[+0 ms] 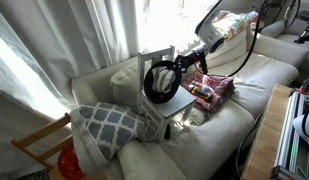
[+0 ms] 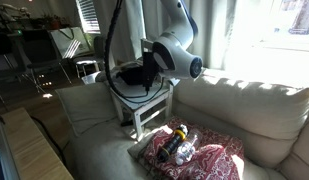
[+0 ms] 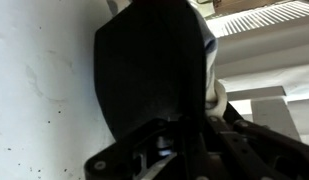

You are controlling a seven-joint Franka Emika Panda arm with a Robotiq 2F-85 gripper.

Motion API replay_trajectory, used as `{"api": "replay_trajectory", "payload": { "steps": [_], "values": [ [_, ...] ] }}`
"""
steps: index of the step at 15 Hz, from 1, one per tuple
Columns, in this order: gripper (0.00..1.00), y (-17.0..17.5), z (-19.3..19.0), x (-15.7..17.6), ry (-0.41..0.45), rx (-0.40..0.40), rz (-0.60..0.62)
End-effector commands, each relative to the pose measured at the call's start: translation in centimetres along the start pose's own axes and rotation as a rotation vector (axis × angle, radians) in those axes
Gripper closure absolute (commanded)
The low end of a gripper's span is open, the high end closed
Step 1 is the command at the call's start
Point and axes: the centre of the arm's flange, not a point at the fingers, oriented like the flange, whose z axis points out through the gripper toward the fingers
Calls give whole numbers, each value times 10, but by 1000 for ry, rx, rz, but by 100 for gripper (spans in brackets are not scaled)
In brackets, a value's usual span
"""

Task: Put the grey towel in the black hat and put the red towel

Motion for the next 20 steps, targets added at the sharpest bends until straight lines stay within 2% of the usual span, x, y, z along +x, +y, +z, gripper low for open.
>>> {"api": "replay_trajectory", "payload": {
  "steps": [1, 5, 10, 15, 20],
  "values": [
    [99, 1, -29, 7, -10, 134, 8],
    [99, -1, -62, 7, -1, 195, 25],
    [99, -3, -112, -5, 33, 186, 40],
    [99, -8, -172, -17, 163, 126, 46],
    [99, -4, -230, -36, 257, 135, 56]
  ]
}}
